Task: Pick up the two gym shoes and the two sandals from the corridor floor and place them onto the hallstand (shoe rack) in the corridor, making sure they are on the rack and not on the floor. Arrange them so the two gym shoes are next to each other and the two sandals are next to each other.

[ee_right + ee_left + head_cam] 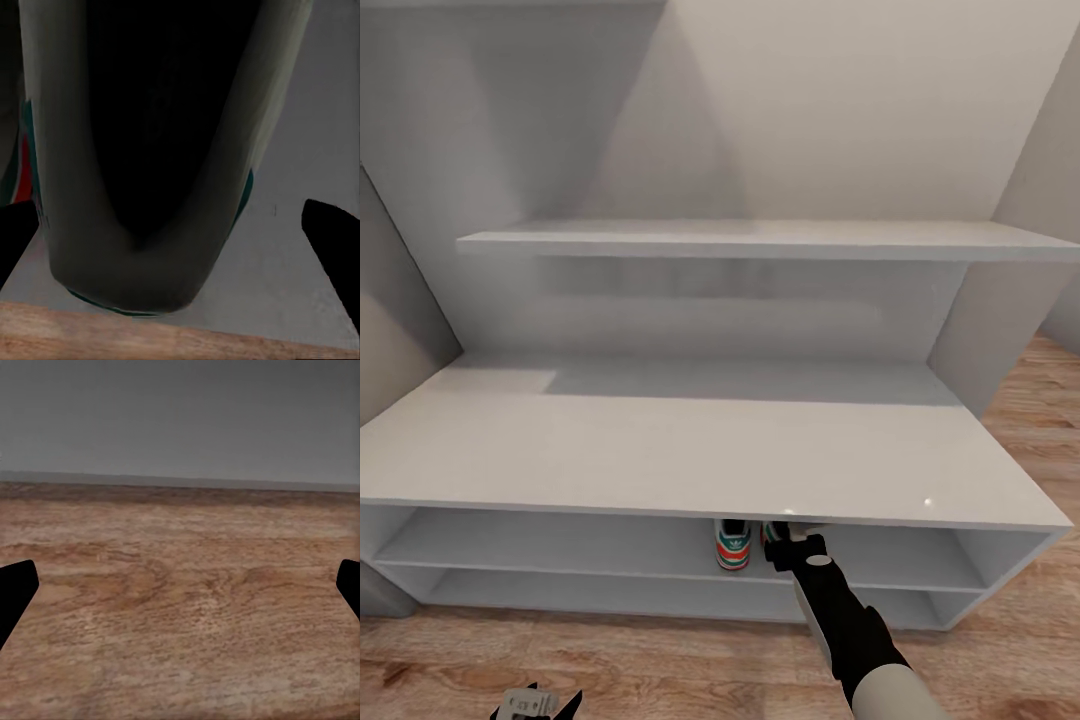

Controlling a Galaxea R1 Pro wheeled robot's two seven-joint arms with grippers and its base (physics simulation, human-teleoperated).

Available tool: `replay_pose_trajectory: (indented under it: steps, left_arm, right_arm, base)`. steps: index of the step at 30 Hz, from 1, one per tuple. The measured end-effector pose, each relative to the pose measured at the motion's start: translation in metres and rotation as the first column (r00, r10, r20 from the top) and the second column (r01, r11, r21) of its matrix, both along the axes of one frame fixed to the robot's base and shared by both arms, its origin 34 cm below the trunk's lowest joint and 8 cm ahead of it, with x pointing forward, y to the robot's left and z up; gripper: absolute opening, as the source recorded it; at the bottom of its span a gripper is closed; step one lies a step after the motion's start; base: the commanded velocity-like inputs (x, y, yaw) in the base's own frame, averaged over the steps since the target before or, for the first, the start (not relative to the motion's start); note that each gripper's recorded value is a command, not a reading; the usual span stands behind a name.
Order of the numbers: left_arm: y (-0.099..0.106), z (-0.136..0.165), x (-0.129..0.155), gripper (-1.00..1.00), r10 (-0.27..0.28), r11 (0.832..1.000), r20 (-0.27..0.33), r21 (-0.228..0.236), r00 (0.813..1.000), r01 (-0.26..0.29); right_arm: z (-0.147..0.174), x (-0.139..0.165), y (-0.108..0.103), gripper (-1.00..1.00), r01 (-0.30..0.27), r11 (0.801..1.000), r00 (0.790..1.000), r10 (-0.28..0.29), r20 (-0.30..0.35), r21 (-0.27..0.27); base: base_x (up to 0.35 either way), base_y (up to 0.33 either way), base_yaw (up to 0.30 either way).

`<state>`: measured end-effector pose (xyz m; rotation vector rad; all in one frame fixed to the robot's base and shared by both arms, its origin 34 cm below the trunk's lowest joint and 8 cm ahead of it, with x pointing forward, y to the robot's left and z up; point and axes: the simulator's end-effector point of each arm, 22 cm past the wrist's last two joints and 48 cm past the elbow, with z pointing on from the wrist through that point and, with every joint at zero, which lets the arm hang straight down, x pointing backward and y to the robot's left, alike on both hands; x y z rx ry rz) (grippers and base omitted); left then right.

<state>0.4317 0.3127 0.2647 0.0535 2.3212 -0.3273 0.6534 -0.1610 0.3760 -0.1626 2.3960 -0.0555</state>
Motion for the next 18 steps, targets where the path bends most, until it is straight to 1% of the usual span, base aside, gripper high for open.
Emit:
replay_pose_trajectory:
  steps: [5,7,14,18]
  left_arm:
    - [0.0000,0.0001,0.0000,1.00,0.000,1.000,0.000,0.000,1.000,0.000]
    - [0.0000,0.0000,0.0001,1.00,-0.001,1.000,0.001,0.000,1.000,0.001]
    - [0.0010,-0.0001,0.0001,1.00,0.000,1.000,0.001,0.002,1.000,0.000]
    - [0.0024,-0.0003,0.0003,1.00,0.004,1.000,0.001,0.007,1.000,-0.004]
  right_arm:
    - [-0.0005,-0.0004,0.0000,1.00,0.000,1.000,1.000,0.000,-0.002,0.000]
    - [-0.0010,-0.0007,0.0000,1.00,0.000,1.000,1.000,0.000,-0.003,0.000]
    - [-0.0014,-0.0007,0.0001,1.00,0.000,1.000,1.000,0.000,-0.004,0.000]
    - [-0.0015,-0.0008,0.0010,1.00,-0.003,1.000,1.000,0.003,-0.003,0.000]
  base:
    - [-0.011,0.000,0.000]
    - [-0.184,0.000,0.000]
    - [-0.309,-0.005,0.000]
    - [-0.336,-0.075,0.000]
